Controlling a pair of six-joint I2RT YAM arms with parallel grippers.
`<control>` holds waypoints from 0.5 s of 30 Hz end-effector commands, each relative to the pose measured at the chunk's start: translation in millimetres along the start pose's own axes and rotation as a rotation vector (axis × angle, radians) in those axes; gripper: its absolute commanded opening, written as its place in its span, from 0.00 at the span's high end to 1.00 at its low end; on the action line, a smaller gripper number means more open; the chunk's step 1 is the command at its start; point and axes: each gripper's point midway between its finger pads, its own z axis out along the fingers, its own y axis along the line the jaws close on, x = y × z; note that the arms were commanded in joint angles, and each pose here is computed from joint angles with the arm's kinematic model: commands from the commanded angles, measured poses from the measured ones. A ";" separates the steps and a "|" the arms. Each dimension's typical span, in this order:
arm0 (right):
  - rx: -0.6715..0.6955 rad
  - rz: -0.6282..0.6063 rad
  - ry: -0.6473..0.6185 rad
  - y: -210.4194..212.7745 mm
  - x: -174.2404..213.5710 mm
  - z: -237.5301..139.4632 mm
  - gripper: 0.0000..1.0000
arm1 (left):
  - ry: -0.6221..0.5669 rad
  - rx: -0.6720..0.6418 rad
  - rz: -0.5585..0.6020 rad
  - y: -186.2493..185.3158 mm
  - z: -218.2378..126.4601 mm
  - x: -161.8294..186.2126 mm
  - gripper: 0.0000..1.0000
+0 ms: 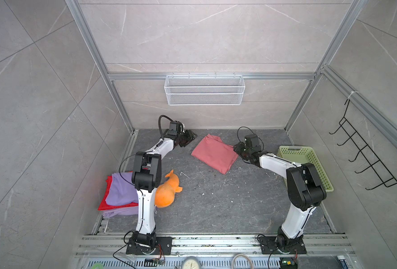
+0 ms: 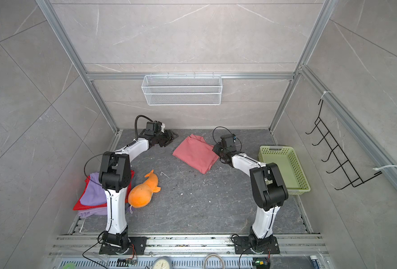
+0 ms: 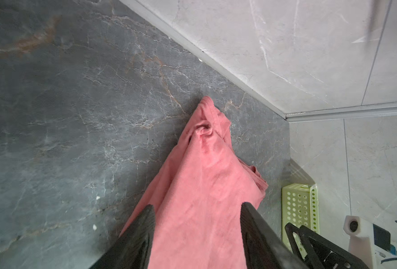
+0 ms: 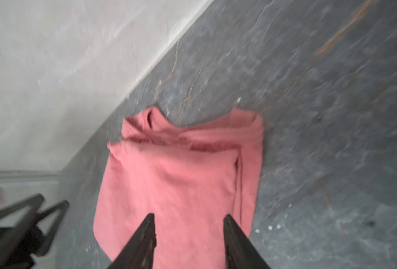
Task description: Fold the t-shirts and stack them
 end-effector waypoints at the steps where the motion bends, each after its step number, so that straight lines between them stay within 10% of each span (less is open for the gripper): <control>1: 0.076 -0.110 0.090 -1.5 27.4 2.0 0.49 | 0.044 -0.067 0.052 13.0 -4.7 16.2 0.41; 15: 0.179 -0.265 0.226 -12.5 78.1 32.6 0.47 | 0.177 -0.137 0.094 33.0 16.1 69.5 0.51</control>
